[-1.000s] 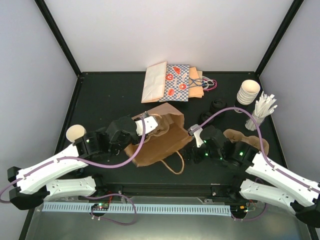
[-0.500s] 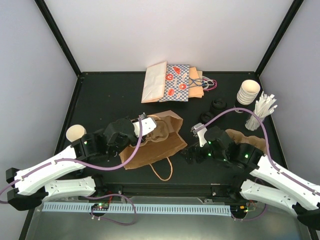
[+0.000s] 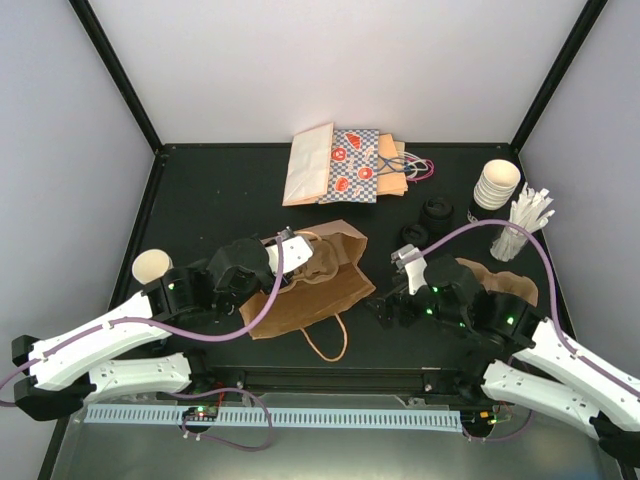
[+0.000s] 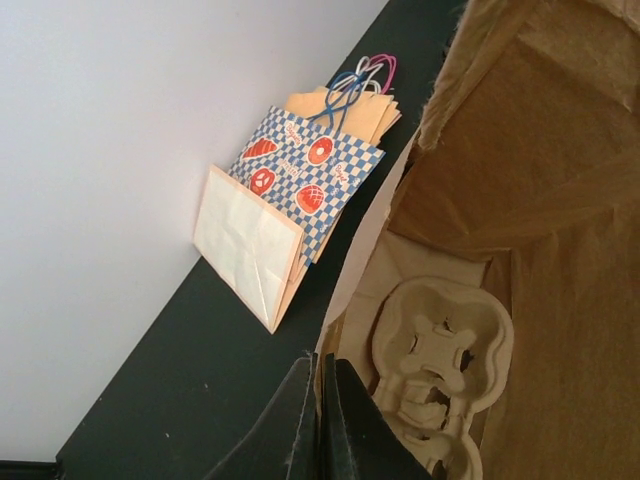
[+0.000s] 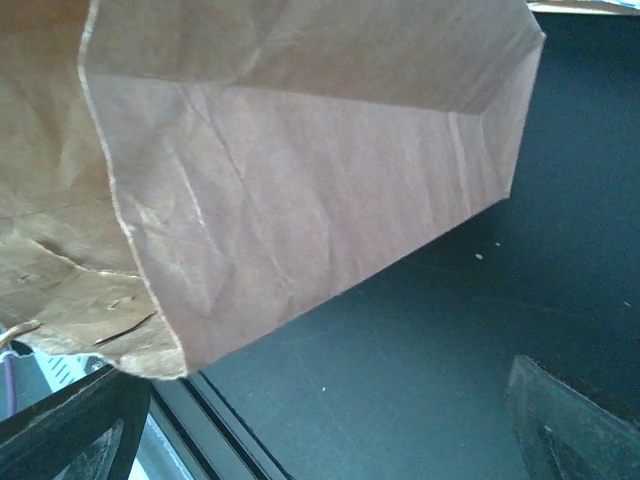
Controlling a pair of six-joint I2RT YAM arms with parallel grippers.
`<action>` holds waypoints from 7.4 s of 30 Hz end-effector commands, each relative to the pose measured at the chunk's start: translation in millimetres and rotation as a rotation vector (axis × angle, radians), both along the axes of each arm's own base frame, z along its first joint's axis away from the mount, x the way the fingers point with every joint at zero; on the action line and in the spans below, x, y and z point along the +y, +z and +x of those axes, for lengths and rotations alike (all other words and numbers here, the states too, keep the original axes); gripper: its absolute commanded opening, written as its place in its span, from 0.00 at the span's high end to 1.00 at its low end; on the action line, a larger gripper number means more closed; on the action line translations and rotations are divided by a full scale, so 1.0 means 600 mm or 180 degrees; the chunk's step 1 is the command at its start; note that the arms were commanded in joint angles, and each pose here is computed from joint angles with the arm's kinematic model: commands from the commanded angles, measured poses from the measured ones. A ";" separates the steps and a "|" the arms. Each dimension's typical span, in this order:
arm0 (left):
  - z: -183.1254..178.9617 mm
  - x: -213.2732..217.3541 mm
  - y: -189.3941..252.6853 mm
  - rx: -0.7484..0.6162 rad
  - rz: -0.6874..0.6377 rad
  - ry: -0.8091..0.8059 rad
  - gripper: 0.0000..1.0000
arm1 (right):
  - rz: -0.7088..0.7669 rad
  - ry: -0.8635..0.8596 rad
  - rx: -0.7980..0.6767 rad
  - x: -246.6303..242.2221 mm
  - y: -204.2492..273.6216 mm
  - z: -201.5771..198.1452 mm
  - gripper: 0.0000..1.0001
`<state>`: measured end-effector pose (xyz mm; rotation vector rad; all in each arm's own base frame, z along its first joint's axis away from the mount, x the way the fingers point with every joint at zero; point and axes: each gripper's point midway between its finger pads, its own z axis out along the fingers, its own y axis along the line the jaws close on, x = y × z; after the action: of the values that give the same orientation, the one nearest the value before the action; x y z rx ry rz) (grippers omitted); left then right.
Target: Pack the takeout coffee
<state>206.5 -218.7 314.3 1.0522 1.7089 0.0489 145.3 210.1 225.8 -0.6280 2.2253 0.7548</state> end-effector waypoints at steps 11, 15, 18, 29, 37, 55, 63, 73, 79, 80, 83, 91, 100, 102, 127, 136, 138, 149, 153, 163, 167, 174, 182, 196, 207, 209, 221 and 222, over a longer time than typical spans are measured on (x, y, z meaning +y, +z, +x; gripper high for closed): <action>-0.003 -0.008 0.021 -0.0061 -0.0181 -0.0039 0.97 | 0.0404 0.0324 -0.0254 0.039 0.064 -0.004 0.00; -0.003 -0.009 0.024 -0.0077 -0.0185 -0.0043 0.97 | 0.0418 0.0335 -0.0253 0.049 0.062 0.002 0.00; -0.002 -0.009 0.025 -0.0089 -0.0187 -0.0041 0.97 | 0.0398 0.0343 -0.0231 0.054 0.056 0.004 0.00; -0.002 -0.009 0.028 -0.0097 -0.0201 -0.0036 0.97 | 0.0063 -0.0012 -0.0100 0.030 0.001 0.025 0.01; -0.003 -0.012 0.027 -0.0094 -0.0215 -0.0058 0.97 | -0.0038 -0.0031 0.0095 0.015 -0.055 0.010 0.01; -0.023 -0.023 0.022 0.0014 -0.0335 -0.0275 0.97 | -0.0004 0.0007 0.0322 0.018 -0.098 -0.005 0.05; -0.034 -0.022 0.013 0.0067 -0.0423 -0.0334 0.96 | 0.0054 0.0010 0.0413 0.016 -0.114 -0.014 0.06; -0.036 -0.024 0.022 0.0088 -0.0497 -0.0336 0.96 | 0.0103 0.0025 0.0284 0.021 -0.079 -0.006 0.05; -0.034 -0.020 0.026 0.0096 -0.0515 -0.0295 0.97 | 0.0194 0.0001 0.0155 0.020 -0.034 -0.001 0.03; -0.035 -0.020 0.026 0.0097 -0.0520 -0.0296 0.96 | 0.0207 0.0002 0.0133 0.020 -0.026 0.000 0.03; -0.035 -0.020 0.026 0.0103 -0.0525 -0.0296 0.96 | 0.0201 0.0029 0.0114 0.020 -0.016 -0.002 0.02; -0.034 -0.021 0.029 0.0102 -0.0558 -0.0275 0.97 | 0.0258 0.0096 0.0069 0.023 0.010 -0.005 0.02; -0.027 -0.015 0.041 0.0111 -0.0643 -0.0142 0.96 | 0.0328 0.0021 -0.0094 0.014 0.046 0.001 0.00; -0.024 -0.015 0.044 0.0123 -0.0644 -0.0102 0.96 | 0.0320 -0.0036 -0.0148 0.008 0.054 0.006 0.00; 0.105 0.049 0.041 0.1347 -0.1048 0.0937 0.98 | 0.0376 -0.1668 -0.0835 -0.152 0.159 0.070 0.00; 0.183 0.099 0.034 0.1632 -0.1444 0.1219 0.98 | 0.0281 -0.1557 -0.0705 -0.134 0.123 0.070 0.00; 0.198 0.114 0.037 0.1643 -0.1535 0.1260 0.98 | 0.0271 -0.1510 -0.0677 -0.126 0.117 0.070 0.00; 0.272 0.167 -0.008 0.1929 -0.1826 0.1529 0.98 | 0.0076 -0.1332 -0.0511 -0.091 0.076 0.077 0.00; 0.280 0.180 -0.025 0.2026 -0.1832 0.1614 0.98 | 0.0050 -0.1301 -0.0483 -0.085 0.068 0.079 0.00; 0.277 0.197 -0.021 0.1937 -0.1820 0.1670 0.65 | -0.0015 -0.1227 -0.0451 -0.071 0.059 0.082 0.00; 0.265 0.205 0.005 0.1768 -0.1833 0.1668 0.42 | -0.0051 -0.1215 -0.0453 -0.069 0.057 0.084 0.00; 0.210 0.223 0.084 0.1300 -0.1961 0.1598 0.02 | -0.0113 -0.1187 -0.0431 -0.063 0.051 0.087 0.00; 0.131 0.254 0.125 0.1078 -0.2039 0.1775 0.01 | -0.0184 -0.1150 -0.0413 -0.054 0.047 0.091 0.00; -0.005 0.274 0.040 0.1353 -0.2149 0.1961 0.01 | -0.0303 -0.1027 -0.0096 -0.015 -0.016 0.094 0.00; -0.049 0.247 -0.051 0.1878 -0.2417 0.1895 0.01 | 0.0049 -0.0646 0.0547 0.057 -0.097 0.064 0.00; -0.051 0.246 -0.074 0.2000 -0.2505 0.1980 0.01 | 0.0075 -0.0610 0.0626 0.064 -0.107 0.060 0.00; -0.073 0.268 -0.178 0.2224 -0.3007 0.2602 0.06 | 0.0001 -0.0647 0.0638 0.063 -0.121 0.063 0.00; -0.074 0.270 -0.187 0.2239 -0.3035 0.2656 0.07 | -0.0005 -0.0658 0.0641 0.062 -0.123 0.064 0.00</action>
<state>160.4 -63.3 210.0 -0.2918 2.3255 -0.5907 180.0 243.9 146.8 -0.3507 2.4532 0.7084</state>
